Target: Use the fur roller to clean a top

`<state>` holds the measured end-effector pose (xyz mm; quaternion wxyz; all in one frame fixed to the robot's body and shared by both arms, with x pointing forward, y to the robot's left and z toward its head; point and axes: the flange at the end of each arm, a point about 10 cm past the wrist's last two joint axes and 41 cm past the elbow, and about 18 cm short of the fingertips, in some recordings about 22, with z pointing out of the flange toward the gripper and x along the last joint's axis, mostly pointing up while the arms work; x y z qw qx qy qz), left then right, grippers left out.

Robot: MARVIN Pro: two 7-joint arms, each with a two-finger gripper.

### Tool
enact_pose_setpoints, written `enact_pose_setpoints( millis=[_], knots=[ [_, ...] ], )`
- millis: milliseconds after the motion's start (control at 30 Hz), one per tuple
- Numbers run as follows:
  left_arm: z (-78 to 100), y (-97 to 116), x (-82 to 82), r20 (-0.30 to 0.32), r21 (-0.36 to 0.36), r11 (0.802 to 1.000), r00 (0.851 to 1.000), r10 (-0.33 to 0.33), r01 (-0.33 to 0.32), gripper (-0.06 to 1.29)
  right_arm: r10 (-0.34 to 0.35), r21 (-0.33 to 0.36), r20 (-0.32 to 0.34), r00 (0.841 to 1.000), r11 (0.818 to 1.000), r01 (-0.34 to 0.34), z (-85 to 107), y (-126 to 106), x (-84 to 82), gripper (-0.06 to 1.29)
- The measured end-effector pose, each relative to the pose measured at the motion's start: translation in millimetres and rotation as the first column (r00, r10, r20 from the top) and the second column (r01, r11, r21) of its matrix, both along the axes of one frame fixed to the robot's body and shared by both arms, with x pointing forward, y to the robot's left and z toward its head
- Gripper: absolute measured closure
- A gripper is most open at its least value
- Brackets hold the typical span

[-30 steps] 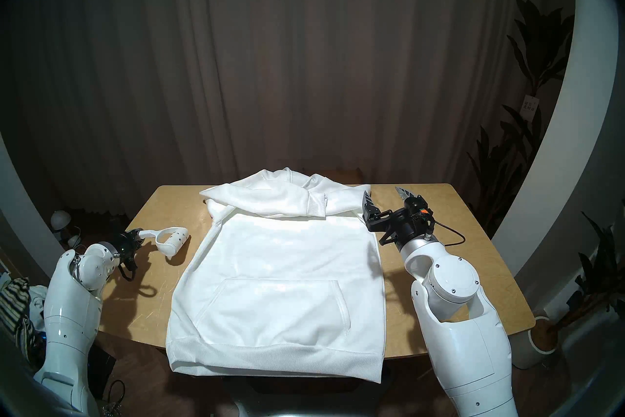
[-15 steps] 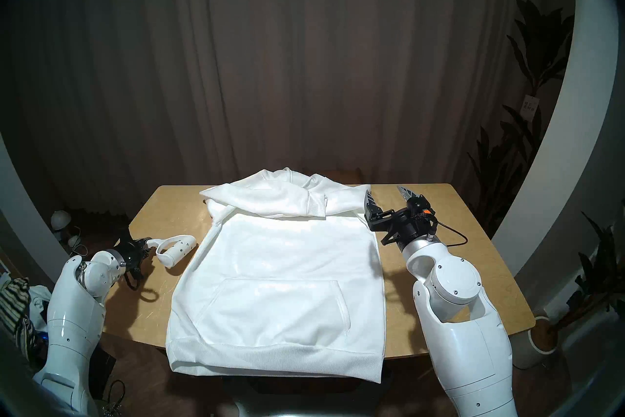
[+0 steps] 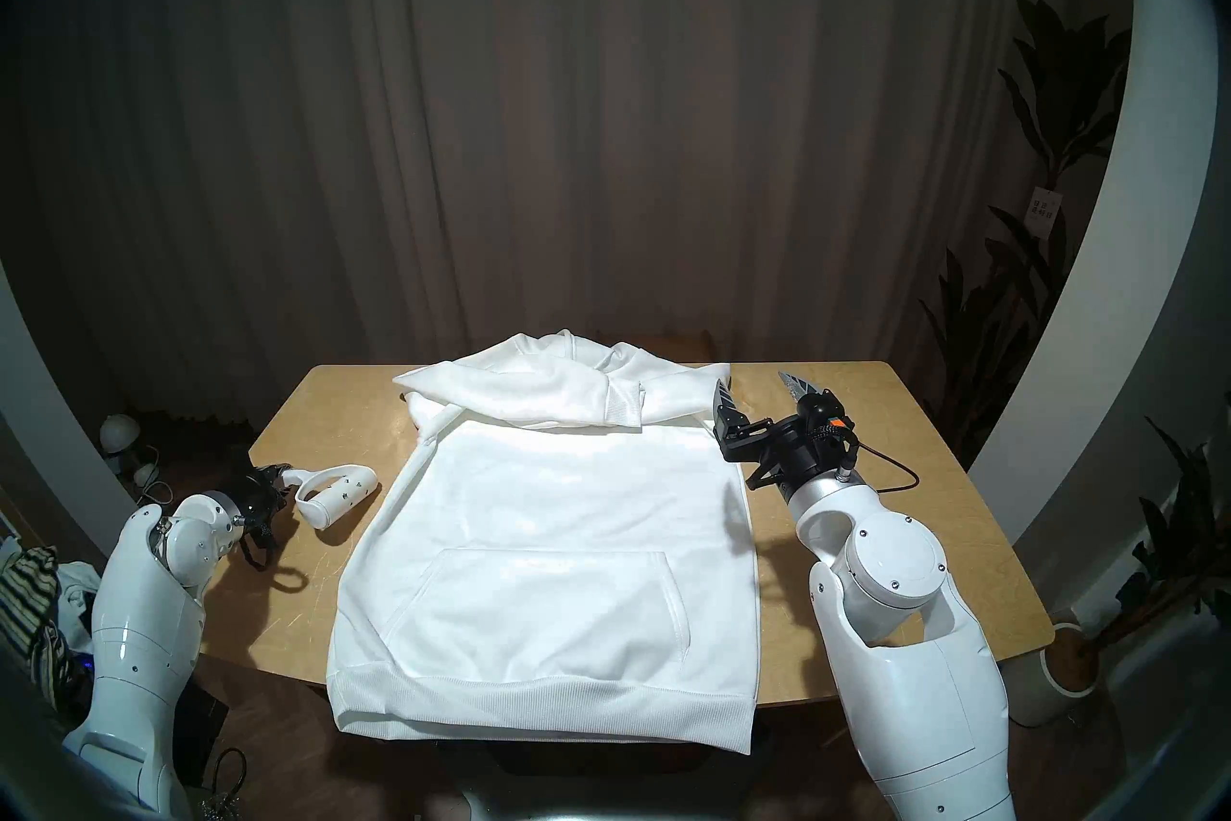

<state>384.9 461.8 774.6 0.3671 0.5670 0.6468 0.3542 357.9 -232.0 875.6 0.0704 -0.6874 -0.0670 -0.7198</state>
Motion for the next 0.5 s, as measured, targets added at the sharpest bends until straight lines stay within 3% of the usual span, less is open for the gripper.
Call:
enact_pose_setpoints(
  millis=[133, 200, 333, 367, 467, 500],
  knots=[
    [0.5, -1, -2.3, -0.017, 0.019, 1.000, 1.000, 0.001, -0.001, 0.97, 0.000, -0.006, -0.004, 1.000, 1.000, 0.000, 0.3, 1, 0.0, 0.03],
    [8.1, -2, -0.4, -0.007, 0.036, 0.999, 1.000, 0.000, 0.000, 0.72, 0.001, -0.012, -0.008, 1.000, 1.000, -0.001, -0.1, 2, 0.0, 0.03],
    [13.3, -3, 0.3, -0.008, 0.049, 0.999, 1.000, 0.003, -0.003, 0.68, -0.001, -0.015, -0.010, 1.000, 1.000, 0.001, -0.2, 1, 0.0, 0.03],
    [14.1, -3, -0.7, -0.018, 0.054, 0.999, 1.000, 0.007, -0.006, 0.42, -0.003, -0.016, -0.009, 1.000, 1.000, 0.003, 0.1, 0, 0.1, 0.03],
    [17.4, -5, -2.9, -0.044, 0.061, 0.998, 0.999, 0.018, -0.015, 0.10, -0.007, -0.014, -0.007, 1.000, 1.000, 0.007, 0.6, -2, 0.2, 0.03],
    [18.3, -5, -3.4, -0.050, 0.062, 0.998, 0.999, 0.020, -0.017, 0.09, -0.007, -0.013, -0.007, 1.000, 1.000, 0.007, 0.7, -2, 0.3, 0.03]
  ],
)
